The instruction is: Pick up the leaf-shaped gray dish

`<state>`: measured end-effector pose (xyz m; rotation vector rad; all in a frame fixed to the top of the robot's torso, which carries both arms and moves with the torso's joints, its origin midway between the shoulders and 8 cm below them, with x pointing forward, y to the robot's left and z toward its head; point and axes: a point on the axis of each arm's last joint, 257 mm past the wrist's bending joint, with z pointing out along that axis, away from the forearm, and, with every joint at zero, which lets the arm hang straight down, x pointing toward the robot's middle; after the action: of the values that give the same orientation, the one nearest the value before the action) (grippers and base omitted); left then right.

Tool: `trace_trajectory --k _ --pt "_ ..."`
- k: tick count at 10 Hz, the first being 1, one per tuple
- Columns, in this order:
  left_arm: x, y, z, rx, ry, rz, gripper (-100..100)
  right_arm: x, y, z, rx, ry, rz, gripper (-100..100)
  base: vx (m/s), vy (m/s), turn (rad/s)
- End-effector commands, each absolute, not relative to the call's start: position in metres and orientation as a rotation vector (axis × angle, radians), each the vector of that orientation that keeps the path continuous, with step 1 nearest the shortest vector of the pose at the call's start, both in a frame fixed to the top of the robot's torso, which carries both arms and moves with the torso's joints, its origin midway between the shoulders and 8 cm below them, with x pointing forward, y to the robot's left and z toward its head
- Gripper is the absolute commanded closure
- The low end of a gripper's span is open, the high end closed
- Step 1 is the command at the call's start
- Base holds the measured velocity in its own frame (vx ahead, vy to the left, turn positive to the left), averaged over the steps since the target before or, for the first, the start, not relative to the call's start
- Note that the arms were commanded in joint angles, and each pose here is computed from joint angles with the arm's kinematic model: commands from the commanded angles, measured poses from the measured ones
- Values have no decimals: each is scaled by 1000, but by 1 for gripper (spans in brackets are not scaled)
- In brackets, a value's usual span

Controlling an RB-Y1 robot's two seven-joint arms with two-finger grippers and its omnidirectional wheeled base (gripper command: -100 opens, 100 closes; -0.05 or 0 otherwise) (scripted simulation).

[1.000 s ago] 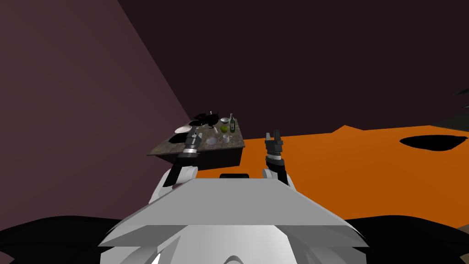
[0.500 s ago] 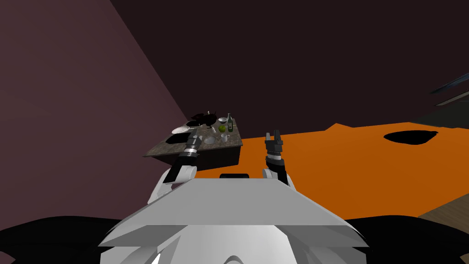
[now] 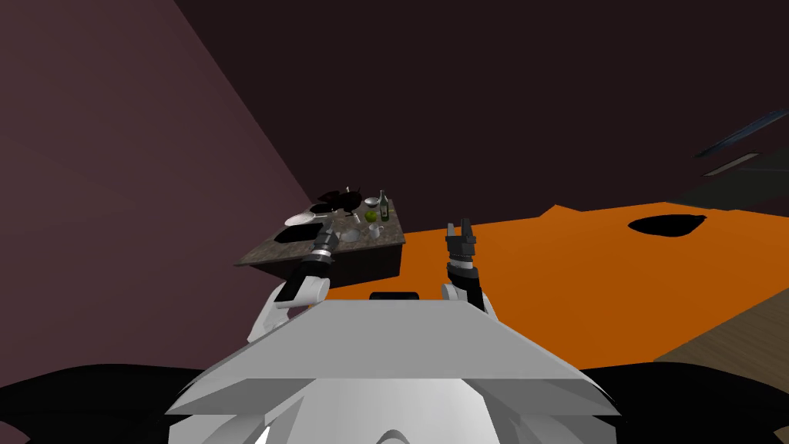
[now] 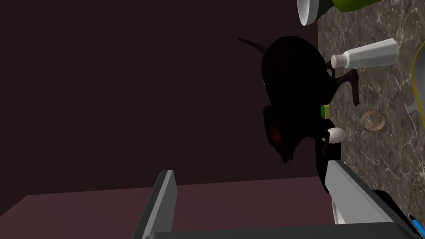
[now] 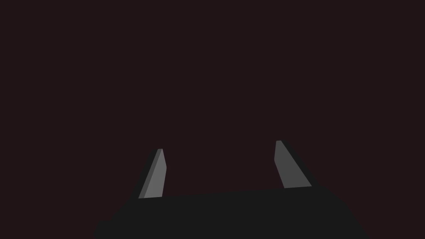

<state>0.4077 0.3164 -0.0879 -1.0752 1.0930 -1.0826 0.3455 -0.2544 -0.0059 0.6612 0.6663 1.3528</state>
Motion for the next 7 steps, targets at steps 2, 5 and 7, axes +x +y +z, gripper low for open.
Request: trace_trajectory --k 2,5,7 --pt "409 323 -103 -1139 1121 -1055 -100 346 -254 -6 661 666 1353 0 -12 -13 -40" --pt "410 330 -126 -1223 1166 -1012 -100 346 -254 -6 661 666 1353 0 -19 -15 -54" --pt "411 335 -135 -1263 1179 -996 -100 346 -254 -6 661 666 1353 0 -8 -9 -25"
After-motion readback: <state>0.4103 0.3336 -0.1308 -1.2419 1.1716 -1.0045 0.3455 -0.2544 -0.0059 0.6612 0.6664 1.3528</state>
